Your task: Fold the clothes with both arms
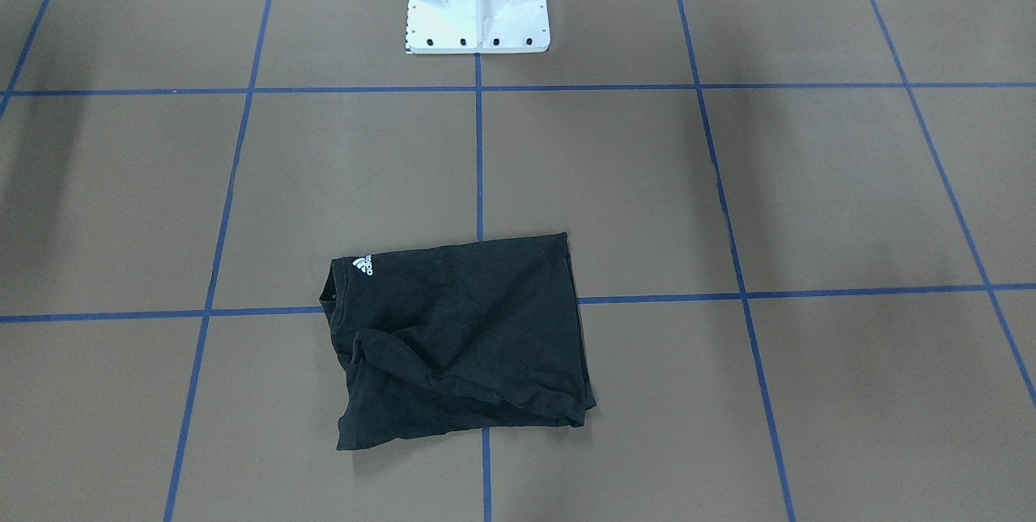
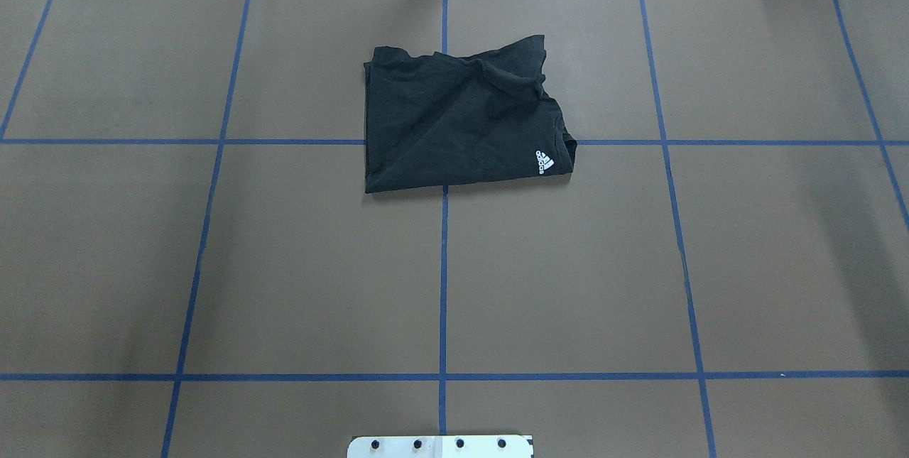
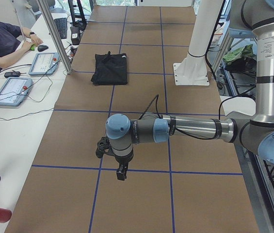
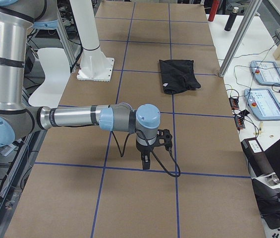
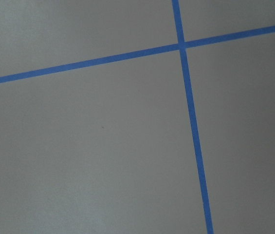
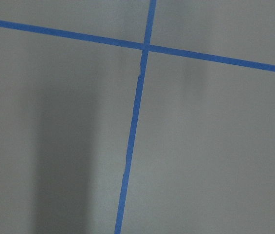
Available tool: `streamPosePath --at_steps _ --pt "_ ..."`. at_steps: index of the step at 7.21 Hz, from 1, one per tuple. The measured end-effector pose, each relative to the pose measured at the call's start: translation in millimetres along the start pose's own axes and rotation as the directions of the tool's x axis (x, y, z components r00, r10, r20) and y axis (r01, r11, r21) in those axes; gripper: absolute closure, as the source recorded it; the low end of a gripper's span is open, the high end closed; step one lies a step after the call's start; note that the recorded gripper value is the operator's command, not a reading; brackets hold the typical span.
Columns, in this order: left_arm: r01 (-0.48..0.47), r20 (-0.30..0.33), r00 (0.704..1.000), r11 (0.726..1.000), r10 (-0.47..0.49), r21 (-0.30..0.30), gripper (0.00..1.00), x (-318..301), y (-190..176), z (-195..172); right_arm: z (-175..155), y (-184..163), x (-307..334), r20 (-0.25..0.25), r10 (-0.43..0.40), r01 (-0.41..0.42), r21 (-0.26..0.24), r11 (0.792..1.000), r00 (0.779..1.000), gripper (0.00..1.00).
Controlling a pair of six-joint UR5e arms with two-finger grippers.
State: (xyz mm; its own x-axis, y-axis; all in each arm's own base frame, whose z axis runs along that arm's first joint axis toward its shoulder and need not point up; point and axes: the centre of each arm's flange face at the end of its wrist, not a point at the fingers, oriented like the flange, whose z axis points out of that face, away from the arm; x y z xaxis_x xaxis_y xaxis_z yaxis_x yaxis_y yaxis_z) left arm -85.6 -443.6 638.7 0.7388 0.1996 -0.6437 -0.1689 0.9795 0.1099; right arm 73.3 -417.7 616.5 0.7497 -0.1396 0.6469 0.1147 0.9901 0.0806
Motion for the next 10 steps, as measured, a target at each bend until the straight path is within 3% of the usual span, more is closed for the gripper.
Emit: streamPosePath --at_steps 10 --pt "-0.014 -0.007 1.0 1.0 0.014 0.006 0.0 6.3 -0.1 -4.3 0.7 0.4 -0.8 0.014 0.002 -0.002 0.0 1.0 1.0 0.0"
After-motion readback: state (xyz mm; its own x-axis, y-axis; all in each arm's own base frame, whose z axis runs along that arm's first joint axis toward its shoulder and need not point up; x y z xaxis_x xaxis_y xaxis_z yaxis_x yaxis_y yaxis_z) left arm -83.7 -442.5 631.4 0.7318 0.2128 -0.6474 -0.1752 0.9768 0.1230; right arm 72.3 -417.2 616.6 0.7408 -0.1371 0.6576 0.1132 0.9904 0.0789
